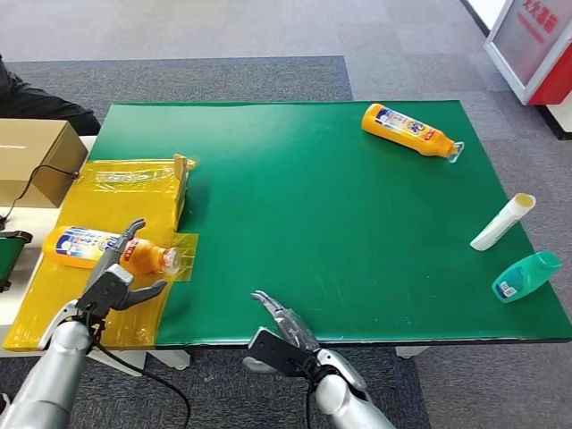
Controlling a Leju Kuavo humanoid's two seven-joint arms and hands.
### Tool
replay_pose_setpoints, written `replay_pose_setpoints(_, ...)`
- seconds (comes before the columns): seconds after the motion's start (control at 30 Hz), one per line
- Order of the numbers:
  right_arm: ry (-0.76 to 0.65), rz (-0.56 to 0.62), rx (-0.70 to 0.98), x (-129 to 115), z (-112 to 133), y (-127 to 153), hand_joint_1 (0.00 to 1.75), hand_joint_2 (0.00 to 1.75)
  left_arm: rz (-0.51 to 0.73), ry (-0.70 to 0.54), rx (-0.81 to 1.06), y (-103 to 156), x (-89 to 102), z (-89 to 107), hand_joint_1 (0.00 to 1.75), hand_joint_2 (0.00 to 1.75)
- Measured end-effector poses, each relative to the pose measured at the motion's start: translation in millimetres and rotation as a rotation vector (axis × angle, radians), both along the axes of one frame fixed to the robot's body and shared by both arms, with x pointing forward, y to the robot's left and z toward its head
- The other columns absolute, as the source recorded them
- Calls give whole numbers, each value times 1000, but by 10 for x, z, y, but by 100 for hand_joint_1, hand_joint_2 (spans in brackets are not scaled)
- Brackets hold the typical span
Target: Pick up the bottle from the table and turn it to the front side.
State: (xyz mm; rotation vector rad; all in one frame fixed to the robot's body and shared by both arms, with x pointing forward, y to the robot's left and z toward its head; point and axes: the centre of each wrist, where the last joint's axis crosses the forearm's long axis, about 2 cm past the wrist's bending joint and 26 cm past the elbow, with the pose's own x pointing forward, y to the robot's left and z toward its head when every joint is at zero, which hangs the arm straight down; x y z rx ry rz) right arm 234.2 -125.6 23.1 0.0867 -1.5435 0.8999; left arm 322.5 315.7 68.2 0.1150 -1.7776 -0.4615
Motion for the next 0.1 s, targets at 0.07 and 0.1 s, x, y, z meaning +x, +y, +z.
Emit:
replay_pose_setpoints(0.07,4,-7,2,-23,-12,-9,0,175,-5,-35,-154,-108,-137,-14,0,175)
replay_pose_setpoints(0.1,5,-8,2,-28,-14,-12,0,175,-6,-42,-190,-134,-173,-20,0,175)
